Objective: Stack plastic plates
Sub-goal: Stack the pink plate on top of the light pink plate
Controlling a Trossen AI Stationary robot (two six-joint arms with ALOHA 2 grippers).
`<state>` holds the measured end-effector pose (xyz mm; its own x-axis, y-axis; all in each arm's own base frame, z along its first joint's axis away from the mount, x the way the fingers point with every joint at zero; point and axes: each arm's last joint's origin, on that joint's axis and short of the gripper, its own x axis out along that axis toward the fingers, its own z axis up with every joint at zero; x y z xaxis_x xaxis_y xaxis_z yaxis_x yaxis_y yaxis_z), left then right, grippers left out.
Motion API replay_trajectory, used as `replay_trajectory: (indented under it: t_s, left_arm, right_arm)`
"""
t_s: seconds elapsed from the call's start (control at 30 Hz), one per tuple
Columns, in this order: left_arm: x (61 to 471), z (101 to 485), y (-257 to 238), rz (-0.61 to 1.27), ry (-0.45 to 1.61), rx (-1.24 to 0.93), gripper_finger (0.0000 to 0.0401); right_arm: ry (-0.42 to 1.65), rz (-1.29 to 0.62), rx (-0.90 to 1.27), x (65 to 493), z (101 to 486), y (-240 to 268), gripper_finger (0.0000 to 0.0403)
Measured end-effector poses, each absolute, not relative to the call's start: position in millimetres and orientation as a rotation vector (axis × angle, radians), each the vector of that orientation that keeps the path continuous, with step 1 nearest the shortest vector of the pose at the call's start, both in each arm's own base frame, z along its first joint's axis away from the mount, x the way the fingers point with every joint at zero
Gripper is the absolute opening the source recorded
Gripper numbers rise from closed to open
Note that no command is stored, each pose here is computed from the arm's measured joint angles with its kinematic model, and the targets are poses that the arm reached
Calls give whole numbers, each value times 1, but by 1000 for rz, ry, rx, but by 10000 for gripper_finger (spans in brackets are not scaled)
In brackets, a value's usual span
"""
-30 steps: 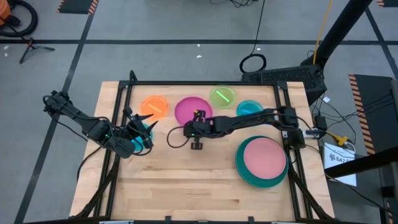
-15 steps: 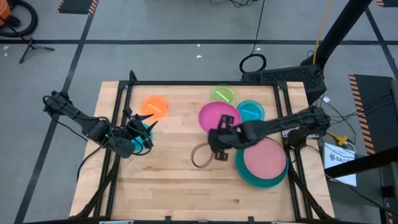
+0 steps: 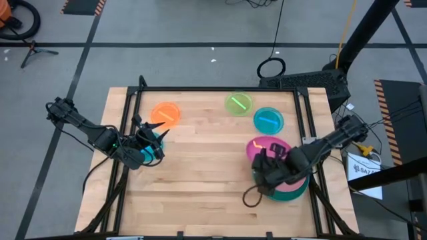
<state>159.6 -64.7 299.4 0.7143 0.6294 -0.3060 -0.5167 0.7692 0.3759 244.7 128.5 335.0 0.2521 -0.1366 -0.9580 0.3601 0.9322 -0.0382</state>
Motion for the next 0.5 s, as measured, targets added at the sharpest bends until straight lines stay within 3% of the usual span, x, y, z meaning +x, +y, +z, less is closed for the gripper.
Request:
replay_trajectory:
  t_s: [0.27, 0.5]
  left_arm:
    - [160, 299, -65, 645, 435, 267, 154]
    - [160, 299, -65, 645, 434, 265, 154]
  right_arm:
    - [1317, -334, 187, 227, 334, 148, 8]
    - [1263, -310, 48, 219, 331, 159, 8]
